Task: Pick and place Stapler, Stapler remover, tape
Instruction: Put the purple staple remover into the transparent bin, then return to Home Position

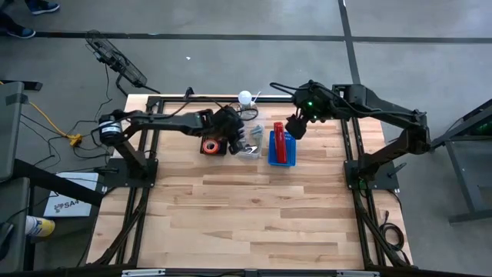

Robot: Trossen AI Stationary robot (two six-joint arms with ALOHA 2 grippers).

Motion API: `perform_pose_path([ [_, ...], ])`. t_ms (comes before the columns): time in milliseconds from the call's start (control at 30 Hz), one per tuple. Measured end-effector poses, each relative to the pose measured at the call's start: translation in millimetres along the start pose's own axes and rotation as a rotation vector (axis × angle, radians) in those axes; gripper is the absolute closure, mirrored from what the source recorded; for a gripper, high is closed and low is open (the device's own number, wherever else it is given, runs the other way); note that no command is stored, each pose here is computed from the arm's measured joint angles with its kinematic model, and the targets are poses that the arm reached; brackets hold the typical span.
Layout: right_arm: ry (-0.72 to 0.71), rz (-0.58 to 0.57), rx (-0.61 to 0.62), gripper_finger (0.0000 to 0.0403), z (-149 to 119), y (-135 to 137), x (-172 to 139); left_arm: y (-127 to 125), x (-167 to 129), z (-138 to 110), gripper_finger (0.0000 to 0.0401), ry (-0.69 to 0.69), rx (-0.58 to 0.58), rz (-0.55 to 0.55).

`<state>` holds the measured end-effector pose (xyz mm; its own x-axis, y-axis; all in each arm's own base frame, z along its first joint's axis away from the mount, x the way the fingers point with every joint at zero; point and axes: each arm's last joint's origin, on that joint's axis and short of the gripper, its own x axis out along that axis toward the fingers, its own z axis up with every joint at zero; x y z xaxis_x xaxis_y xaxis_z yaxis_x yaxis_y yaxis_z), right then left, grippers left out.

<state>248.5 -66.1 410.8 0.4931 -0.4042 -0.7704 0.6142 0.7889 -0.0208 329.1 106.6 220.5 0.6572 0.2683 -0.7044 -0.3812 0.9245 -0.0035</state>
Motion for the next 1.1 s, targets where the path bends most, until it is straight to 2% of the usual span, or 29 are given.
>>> perform_pose_path([
  [200, -0.005, -0.013, 0.048, 0.0123, 0, 0, 0, 4, 8, -4, 0.0313, 0.027, 0.002, -0.011],
  [500, -0.015, -0.038, 0.086, 0.0123, 0, -1, 0, 3, 8, 0, 0.0312, -0.011, 0.063, -0.013],
  [567, -0.015, -0.036, 0.092, 0.0123, 0, -1, 0, 3, 8, 1, 0.0291, -0.024, 0.094, -0.014],
  [700, -0.014, -0.033, 0.093, 0.0123, 0, -1, 0, 3, 8, 2, 0.022, -0.038, 0.125, -0.015],
  [800, -0.013, -0.032, 0.093, 0.0123, 0, -1, 0, 3, 8, 2, 0.0181, -0.037, 0.128, -0.015],
  [967, -0.014, -0.031, 0.098, 0.0123, 0, -1, 0, 3, 6, 3, 0.0155, -0.041, 0.186, -0.016],
  [1100, -0.013, -0.031, 0.114, 0.0123, 0, -1, 0, 3, -10, 11, 0.0152, -0.095, 0.211, -0.033],
])
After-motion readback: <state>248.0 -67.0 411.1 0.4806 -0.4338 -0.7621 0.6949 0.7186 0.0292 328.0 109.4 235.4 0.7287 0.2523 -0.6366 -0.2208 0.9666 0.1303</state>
